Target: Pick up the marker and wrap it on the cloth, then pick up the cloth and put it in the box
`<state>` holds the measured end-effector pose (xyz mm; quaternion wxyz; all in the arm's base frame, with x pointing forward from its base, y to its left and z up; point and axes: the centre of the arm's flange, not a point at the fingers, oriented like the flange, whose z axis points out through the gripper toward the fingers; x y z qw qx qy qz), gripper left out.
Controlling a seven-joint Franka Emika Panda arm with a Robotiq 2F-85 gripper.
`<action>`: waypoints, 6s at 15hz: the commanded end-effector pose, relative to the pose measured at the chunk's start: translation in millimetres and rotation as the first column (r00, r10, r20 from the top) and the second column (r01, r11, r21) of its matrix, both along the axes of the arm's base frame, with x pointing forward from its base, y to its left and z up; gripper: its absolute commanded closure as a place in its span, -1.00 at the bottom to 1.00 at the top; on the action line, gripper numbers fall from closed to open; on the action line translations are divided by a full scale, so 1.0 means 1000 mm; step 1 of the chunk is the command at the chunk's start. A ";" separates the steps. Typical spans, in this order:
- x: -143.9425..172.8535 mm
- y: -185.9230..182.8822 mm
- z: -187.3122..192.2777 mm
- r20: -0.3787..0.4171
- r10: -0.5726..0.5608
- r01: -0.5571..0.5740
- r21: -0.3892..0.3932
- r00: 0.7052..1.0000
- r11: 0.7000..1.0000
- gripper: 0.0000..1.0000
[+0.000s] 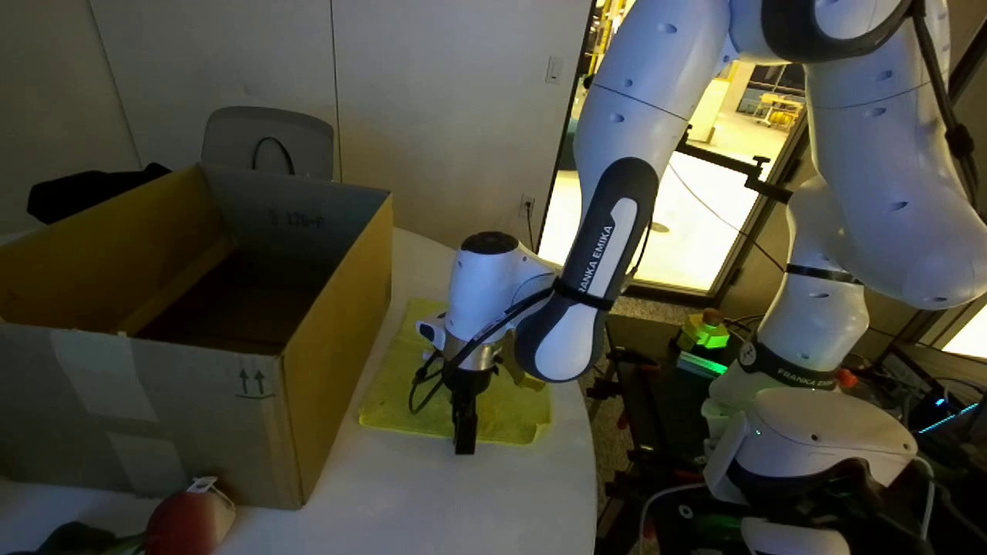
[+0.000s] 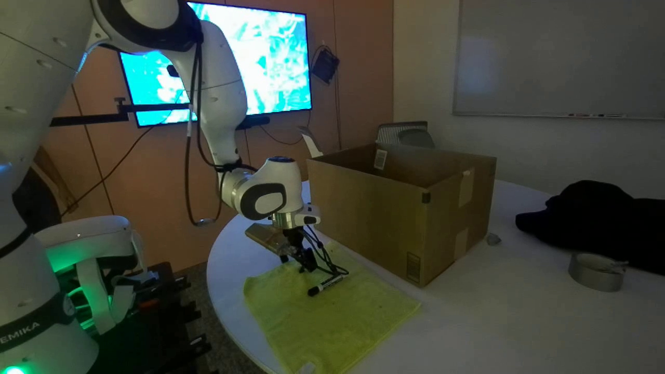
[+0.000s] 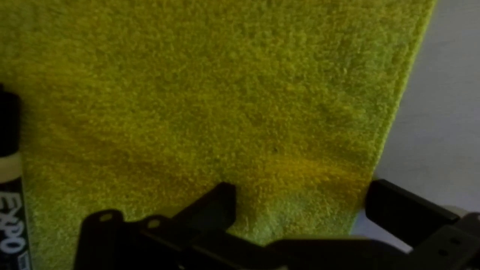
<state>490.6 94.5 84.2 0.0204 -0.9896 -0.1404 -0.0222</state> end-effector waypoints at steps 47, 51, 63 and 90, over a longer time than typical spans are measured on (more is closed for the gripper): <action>-0.047 -0.214 0.115 0.057 -0.568 0.566 0.052 0.821 0.823 -1.00; -0.066 -0.195 0.106 -0.043 -0.496 0.496 -0.010 0.867 0.868 -0.99; -0.093 -0.207 0.048 -0.202 -0.329 0.316 -0.095 0.922 0.944 -1.00; -0.090 -0.243 0.054 -0.094 -0.230 0.209 -0.194 0.969 0.959 0.81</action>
